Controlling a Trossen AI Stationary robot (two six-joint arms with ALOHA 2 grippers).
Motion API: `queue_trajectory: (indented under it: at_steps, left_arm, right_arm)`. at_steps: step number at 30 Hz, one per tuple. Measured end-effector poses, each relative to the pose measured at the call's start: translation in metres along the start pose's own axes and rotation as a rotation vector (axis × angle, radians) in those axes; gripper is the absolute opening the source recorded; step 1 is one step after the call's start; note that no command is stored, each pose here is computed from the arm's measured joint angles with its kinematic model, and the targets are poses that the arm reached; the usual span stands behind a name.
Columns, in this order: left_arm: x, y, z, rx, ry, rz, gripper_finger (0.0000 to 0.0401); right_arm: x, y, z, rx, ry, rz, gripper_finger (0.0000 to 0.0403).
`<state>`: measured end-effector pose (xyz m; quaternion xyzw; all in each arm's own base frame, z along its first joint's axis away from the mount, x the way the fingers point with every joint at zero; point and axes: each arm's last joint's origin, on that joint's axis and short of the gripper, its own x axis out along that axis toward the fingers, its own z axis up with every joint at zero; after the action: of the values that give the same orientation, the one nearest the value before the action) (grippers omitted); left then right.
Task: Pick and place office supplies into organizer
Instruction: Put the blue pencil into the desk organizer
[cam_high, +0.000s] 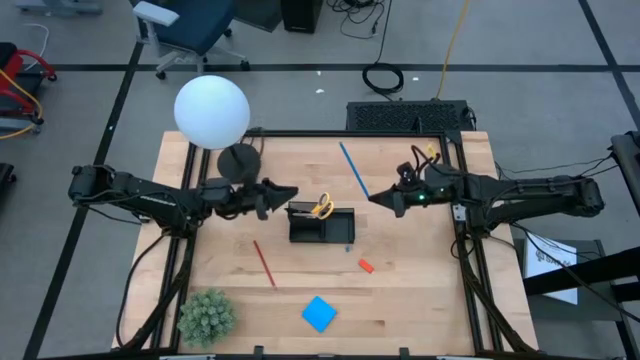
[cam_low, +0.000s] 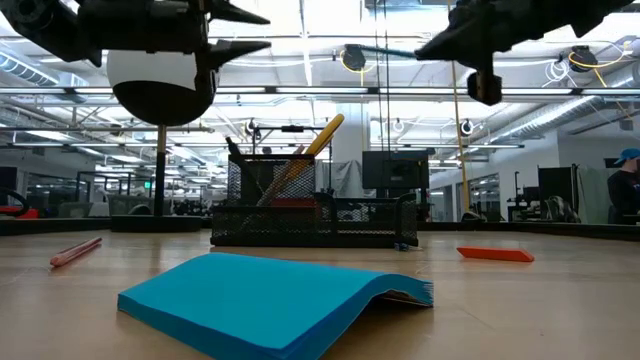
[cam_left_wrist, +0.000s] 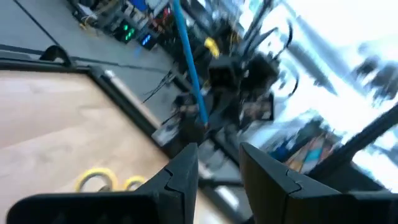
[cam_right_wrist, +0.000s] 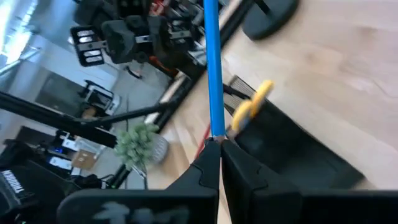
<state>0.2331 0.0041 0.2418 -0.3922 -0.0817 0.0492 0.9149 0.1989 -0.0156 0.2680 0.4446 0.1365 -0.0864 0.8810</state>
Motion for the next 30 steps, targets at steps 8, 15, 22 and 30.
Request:
queue_trajectory:
  at_steps: [8,15,22,30]
  left_arm:
    - [0.002,-0.01,0.019,-0.076,-0.19,-0.051,0.0113]
    - [0.019,-0.019,0.035,-0.058,-0.198,-0.076,0.0114]
    - [0.044,-0.02,0.043,-0.047,-0.153,-0.081,0.0114]
    - [0.07,-0.015,0.044,-0.046,-0.107,-0.087,0.0166]
  right_arm:
    - [0.007,0.007,0.006,-0.058,-0.069,0.084,0.0]
    - [0.022,0.013,0.011,-0.099,-0.134,0.172,0.0]
    - [0.033,0.015,0.013,-0.093,-0.158,0.238,0.0]
    - [0.034,0.019,0.015,-0.09,-0.185,0.275,0.0]
